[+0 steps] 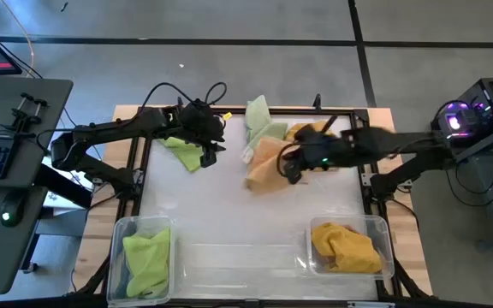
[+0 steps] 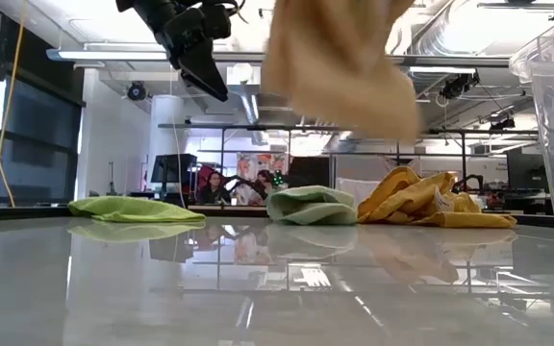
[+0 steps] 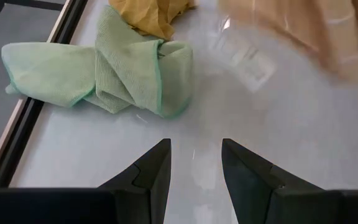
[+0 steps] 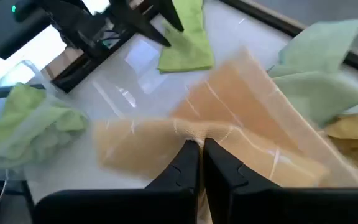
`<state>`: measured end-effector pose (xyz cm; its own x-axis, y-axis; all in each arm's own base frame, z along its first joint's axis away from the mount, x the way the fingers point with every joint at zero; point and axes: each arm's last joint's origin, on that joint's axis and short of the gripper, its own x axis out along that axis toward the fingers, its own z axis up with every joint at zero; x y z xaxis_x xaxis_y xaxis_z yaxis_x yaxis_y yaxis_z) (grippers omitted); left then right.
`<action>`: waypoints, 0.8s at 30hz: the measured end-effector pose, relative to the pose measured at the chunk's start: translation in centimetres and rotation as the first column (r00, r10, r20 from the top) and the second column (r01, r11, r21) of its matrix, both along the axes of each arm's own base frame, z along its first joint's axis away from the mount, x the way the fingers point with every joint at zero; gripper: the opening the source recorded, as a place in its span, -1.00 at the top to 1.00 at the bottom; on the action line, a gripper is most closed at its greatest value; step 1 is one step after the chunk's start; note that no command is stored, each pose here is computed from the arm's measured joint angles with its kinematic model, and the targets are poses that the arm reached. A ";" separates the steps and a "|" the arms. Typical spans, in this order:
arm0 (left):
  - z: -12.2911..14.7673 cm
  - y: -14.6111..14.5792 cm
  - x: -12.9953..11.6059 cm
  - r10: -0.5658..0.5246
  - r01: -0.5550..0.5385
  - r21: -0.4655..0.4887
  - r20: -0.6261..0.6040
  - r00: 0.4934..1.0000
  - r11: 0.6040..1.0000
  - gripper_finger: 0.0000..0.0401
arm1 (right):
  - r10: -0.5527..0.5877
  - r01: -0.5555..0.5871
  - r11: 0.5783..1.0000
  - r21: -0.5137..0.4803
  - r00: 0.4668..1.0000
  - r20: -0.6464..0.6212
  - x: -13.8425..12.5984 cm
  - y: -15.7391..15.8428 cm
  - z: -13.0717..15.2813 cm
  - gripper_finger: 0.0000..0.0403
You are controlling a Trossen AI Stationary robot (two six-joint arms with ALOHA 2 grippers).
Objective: Sort microfiber towel by color & place in baskets
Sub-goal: Put the light yellow checkered microfiber towel into the right transparent bin
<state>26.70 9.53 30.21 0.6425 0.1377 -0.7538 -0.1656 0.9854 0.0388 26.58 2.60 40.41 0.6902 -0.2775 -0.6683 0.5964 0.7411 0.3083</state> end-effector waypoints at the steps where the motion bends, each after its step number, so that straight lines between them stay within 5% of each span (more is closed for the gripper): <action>1: 0.0 0.0 0.0 0.006 -0.006 -0.005 0.003 1.000 1.000 0.36 | -0.002 0.002 1.000 -0.001 1.000 0.002 -0.6 0.2 1.4 0.97; 7: 0.1 0.0 0.1 0.019 -0.019 -0.015 0.015 1.000 1.000 0.36 | 0.030 -0.031 0.999 0.009 0.992 0.125 -5.3 1.1 9.7 0.98; 10: 0.0 0.0 0.0 0.018 -0.018 -0.015 0.010 1.000 1.000 0.36 | 0.033 -0.095 0.971 0.221 0.963 0.268 -7.1 1.9 12.9 0.98; 14: 0.0 0.0 0.0 0.048 -0.048 -0.043 0.008 0.999 0.998 0.36 | 0.074 -0.313 0.801 0.510 0.897 0.435 -9.6 3.6 15.7 0.99; 16: 0.0 0.0 0.0 0.058 -0.058 -0.051 0.014 0.998 0.997 0.36 | 0.081 -0.348 0.707 0.616 0.904 0.419 -10.5 4.3 15.7 0.99; 20: -0.1 0.1 0.2 0.062 -0.060 -0.049 0.032 0.998 0.997 0.36 | 0.027 -0.161 0.606 0.779 0.983 0.182 -12.9 5.0 14.6 0.99; 24: -0.1 0.1 0.2 0.058 -0.056 -0.043 0.035 0.998 0.997 0.36 | 0.094 0.066 0.397 0.915 0.989 -0.112 -15.0 6.3 13.6 1.00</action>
<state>26.90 9.59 30.11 0.6615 0.1432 -0.7361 -0.2221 0.9750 -0.0099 11.60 8.85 54.00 0.5777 0.5647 -0.5894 0.6788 0.0687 0.7311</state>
